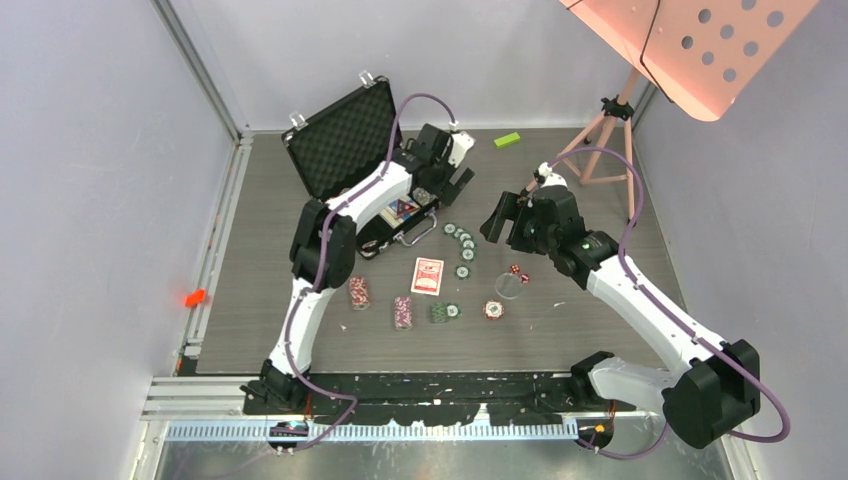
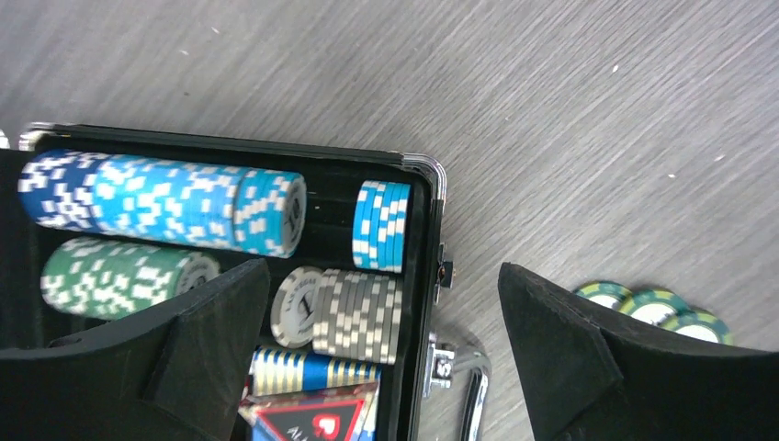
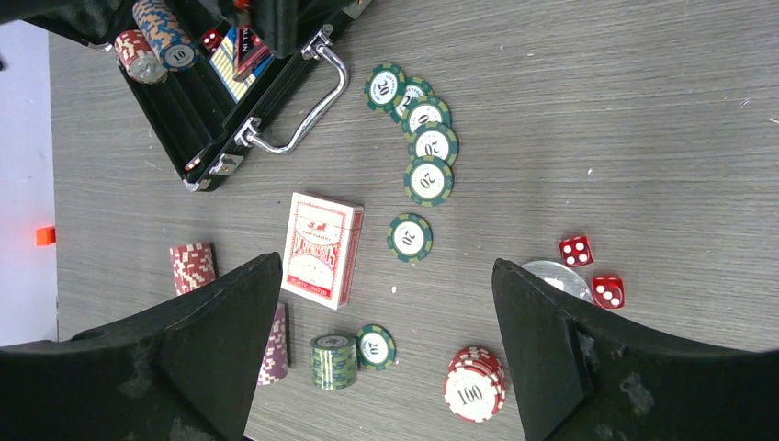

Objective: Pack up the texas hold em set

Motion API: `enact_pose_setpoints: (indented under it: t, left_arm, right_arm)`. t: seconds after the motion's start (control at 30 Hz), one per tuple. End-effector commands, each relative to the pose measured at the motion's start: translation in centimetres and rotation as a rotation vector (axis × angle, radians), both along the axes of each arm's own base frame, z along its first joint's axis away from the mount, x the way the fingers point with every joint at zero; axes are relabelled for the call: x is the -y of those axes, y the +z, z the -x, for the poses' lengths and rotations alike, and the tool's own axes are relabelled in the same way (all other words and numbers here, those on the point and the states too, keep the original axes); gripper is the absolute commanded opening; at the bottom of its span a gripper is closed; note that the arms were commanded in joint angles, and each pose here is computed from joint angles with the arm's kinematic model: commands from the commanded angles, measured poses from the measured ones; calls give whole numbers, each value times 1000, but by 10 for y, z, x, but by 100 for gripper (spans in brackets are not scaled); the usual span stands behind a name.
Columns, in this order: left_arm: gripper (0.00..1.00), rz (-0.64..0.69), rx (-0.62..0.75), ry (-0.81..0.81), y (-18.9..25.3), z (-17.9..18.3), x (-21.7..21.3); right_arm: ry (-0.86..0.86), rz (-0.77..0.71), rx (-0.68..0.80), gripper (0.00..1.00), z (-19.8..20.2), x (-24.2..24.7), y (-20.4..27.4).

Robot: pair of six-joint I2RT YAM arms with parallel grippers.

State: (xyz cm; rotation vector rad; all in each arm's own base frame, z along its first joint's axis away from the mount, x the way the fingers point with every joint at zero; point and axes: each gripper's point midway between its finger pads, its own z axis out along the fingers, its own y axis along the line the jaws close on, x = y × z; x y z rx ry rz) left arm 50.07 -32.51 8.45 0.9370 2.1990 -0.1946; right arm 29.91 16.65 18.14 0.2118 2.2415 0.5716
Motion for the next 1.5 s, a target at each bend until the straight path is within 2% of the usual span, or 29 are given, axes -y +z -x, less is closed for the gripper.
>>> enact_pose_setpoints:
  t: [0.0,0.13,0.3,0.47,0.53,0.67,0.9,1.07,1.13,1.23,1.37,1.47]
  left_arm:
    - [100,147,165,20,93,-10,6]
    - [100,198,159,75,114,8,-5]
    - [100,352,193,189,144,34,-22]
    - [100,562,79,348,155,72,-35]
    - [100,675,16,322,165,94,-32]
    - [100,898,41,368,209,125,-46]
    - [100,1096,-125,194,273,195,-36]
    - [100,1111,-83,119,306,221,-46]
    - [100,1098,-71,127,308,226,-52]
    - [100,1066,-10,51,314,237,-57]
    - [100,1130,-129,35,315,249,-48]
    - [100,1188,-246,104,312,250,-44]
  right_arm:
    - [-19,-16,67,91,-5,4,27]
    - [-34,-11,86,91,-5,8,36]
    - [-49,-14,109,92,-2,13,45]
    - [-89,-15,134,92,2,22,59]
    - [-108,-15,142,92,4,27,63]
    - [-135,-17,147,92,13,35,67]
    - [-195,7,162,92,30,56,79]
    - [-226,10,150,92,39,64,85]
    - [-228,8,148,92,40,65,86]
    - [-229,6,150,93,40,65,89]
    - [-226,0,170,93,44,67,98]
    - [-225,-9,192,92,48,69,106]
